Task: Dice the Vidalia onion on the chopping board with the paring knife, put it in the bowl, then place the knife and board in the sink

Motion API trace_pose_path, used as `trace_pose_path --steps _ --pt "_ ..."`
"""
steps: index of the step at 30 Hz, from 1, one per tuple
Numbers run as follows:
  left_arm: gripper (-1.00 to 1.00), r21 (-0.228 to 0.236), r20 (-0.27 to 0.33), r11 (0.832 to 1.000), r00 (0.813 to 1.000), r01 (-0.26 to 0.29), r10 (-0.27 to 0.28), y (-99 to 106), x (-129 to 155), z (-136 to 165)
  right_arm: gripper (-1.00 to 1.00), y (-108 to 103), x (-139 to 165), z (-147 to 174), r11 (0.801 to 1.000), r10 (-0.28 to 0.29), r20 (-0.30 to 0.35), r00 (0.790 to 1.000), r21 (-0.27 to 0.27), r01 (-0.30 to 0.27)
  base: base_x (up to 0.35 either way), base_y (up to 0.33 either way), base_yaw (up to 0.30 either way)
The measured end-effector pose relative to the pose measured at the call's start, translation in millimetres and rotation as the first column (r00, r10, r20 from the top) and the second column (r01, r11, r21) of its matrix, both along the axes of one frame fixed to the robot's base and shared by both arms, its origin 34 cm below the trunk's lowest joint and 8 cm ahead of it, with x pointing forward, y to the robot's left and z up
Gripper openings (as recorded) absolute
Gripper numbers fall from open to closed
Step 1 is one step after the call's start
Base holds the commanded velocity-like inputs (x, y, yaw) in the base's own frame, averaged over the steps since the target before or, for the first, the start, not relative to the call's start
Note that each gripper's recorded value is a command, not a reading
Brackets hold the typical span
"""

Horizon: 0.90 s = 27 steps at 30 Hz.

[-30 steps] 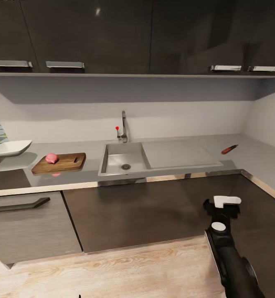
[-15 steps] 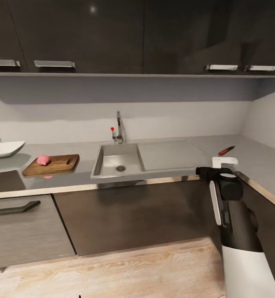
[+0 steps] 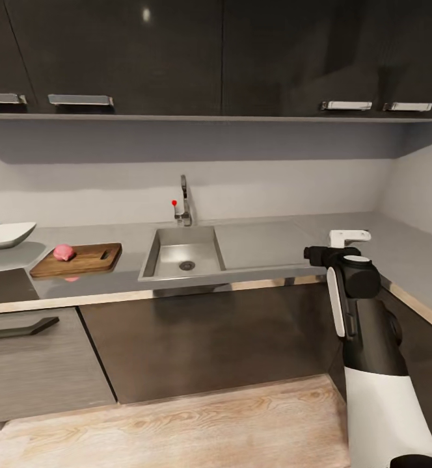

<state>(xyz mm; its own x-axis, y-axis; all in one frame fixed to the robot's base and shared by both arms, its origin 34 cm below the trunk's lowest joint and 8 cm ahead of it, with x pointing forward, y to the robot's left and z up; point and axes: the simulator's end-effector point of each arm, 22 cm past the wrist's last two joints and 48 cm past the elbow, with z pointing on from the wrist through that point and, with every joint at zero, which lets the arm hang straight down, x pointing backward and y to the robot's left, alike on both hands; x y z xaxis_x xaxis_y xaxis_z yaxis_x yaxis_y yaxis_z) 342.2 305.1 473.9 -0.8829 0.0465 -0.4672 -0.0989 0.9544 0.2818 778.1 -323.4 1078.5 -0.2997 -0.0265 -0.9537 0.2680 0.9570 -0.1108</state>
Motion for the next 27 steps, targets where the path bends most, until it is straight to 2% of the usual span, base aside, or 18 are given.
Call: trace_pose_path --steps 3,7,17,27 --pt "1.0 -0.012 -0.048 1.0 0.999 0.005 -0.006 -3.5 -22.9 -6.6 1.0 0.3 0.8 -1.9 1.0 0.002 -0.004 1.0 -0.001 -0.002 0.0 0.0 0.0" --pt "1.0 -0.013 -0.08 1.0 0.997 0.006 -0.007 -2.0 -38.4 -10.2 1.0 1.3 1.4 -3.0 1.0 0.004 -0.007 1.0 -0.002 -0.004 0.063 -0.03 0.0" --pt "1.0 -0.019 -0.082 1.0 0.997 0.007 -0.008 -5.2 -40.6 -10.6 1.0 4.1 3.8 -11.5 1.0 0.011 -0.027 1.0 0.001 -0.011 0.272 -0.109 0.0" --pt "1.0 -0.019 -0.083 1.0 0.996 0.006 -0.007 -5.0 -41.0 -10.8 1.0 2.5 4.2 -13.5 1.0 0.009 -0.032 0.999 -0.002 -0.009 0.28 -0.21 0.0"
